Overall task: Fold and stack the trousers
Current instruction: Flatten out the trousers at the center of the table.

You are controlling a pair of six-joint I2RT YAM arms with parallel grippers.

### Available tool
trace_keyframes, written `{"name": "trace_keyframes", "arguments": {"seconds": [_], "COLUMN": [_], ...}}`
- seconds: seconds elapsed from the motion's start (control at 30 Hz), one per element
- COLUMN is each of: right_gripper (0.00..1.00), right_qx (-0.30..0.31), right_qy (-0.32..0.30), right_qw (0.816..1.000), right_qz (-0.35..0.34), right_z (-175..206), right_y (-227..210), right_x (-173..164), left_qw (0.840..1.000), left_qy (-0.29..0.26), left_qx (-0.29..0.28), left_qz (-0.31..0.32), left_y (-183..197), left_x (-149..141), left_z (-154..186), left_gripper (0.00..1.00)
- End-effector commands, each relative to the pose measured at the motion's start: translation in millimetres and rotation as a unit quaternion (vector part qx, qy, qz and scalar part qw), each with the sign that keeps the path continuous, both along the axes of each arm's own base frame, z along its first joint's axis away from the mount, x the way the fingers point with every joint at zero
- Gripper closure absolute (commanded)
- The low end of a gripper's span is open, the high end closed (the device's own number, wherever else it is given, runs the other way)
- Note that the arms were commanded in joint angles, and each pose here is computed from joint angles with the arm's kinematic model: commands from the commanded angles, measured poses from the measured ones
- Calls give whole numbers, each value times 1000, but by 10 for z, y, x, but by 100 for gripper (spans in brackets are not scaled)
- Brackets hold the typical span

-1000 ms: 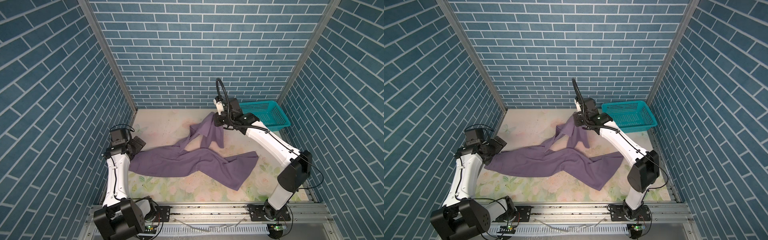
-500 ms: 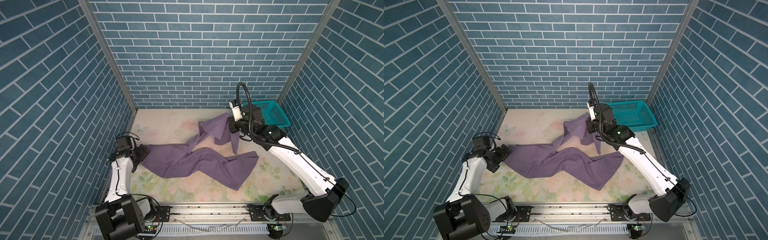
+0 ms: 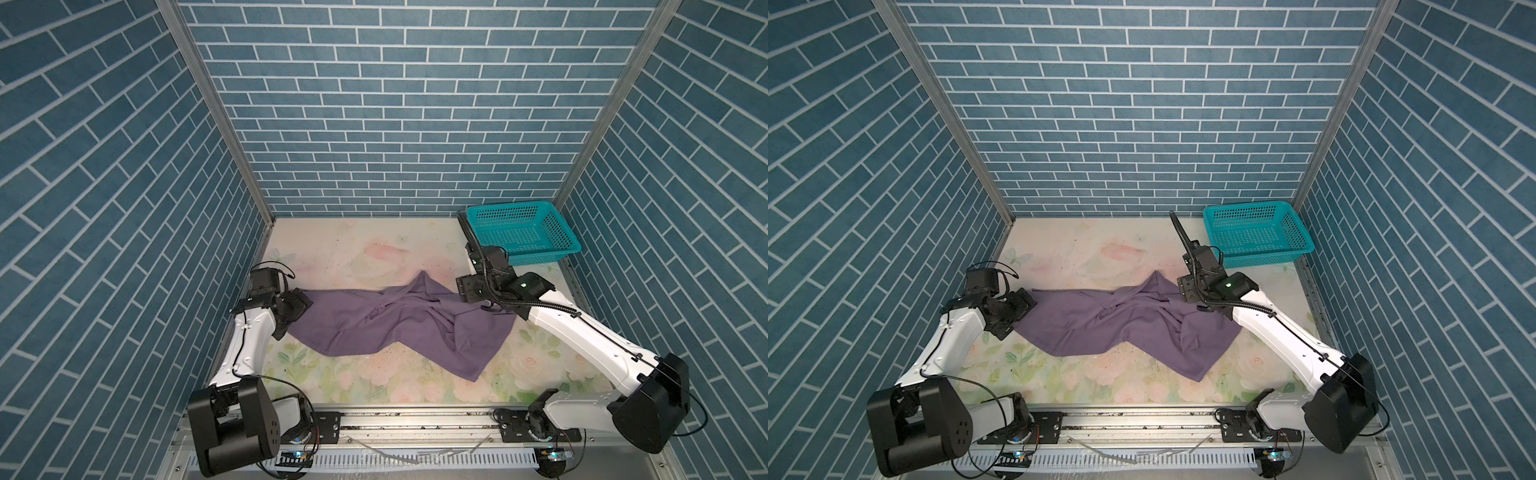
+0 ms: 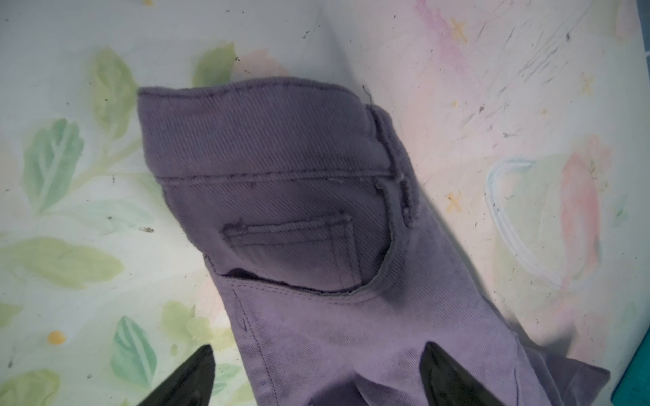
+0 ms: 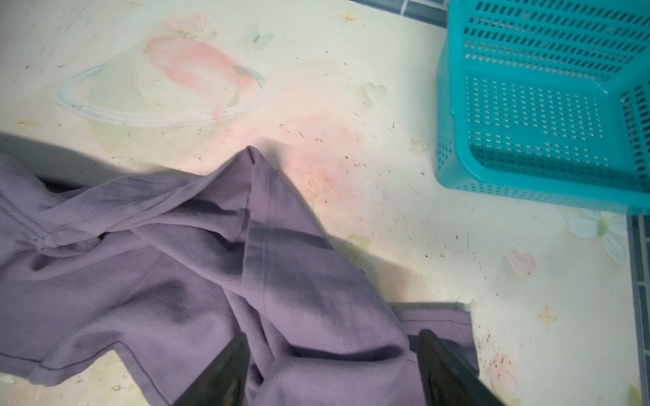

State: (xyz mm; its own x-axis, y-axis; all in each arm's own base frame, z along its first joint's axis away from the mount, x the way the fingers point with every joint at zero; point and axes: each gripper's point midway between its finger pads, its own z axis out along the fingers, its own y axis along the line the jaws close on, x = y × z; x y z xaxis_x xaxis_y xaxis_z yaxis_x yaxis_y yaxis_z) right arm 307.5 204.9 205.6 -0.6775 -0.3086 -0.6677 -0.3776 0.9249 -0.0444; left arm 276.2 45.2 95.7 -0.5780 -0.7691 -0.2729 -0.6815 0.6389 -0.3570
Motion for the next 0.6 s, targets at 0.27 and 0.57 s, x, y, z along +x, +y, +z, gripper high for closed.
{"name": "trace_keyframes", "arguments": {"seconds": [0.27, 0.57], "right_gripper": [17, 32], "right_qx": [84, 164], "right_qy": [88, 174], "right_qw": [973, 932], "right_qz": [198, 271], "right_z": [-431, -785], "right_y": [1832, 2698], "right_x": [142, 33], "left_qw": [1000, 999], "left_qy": [-7, -27], "left_qx": [-27, -11], "left_qz": [-1, -12], "left_y": [-139, -163], "left_x": [-186, -359], "left_z": [49, 486], "left_gripper": [97, 95]}}
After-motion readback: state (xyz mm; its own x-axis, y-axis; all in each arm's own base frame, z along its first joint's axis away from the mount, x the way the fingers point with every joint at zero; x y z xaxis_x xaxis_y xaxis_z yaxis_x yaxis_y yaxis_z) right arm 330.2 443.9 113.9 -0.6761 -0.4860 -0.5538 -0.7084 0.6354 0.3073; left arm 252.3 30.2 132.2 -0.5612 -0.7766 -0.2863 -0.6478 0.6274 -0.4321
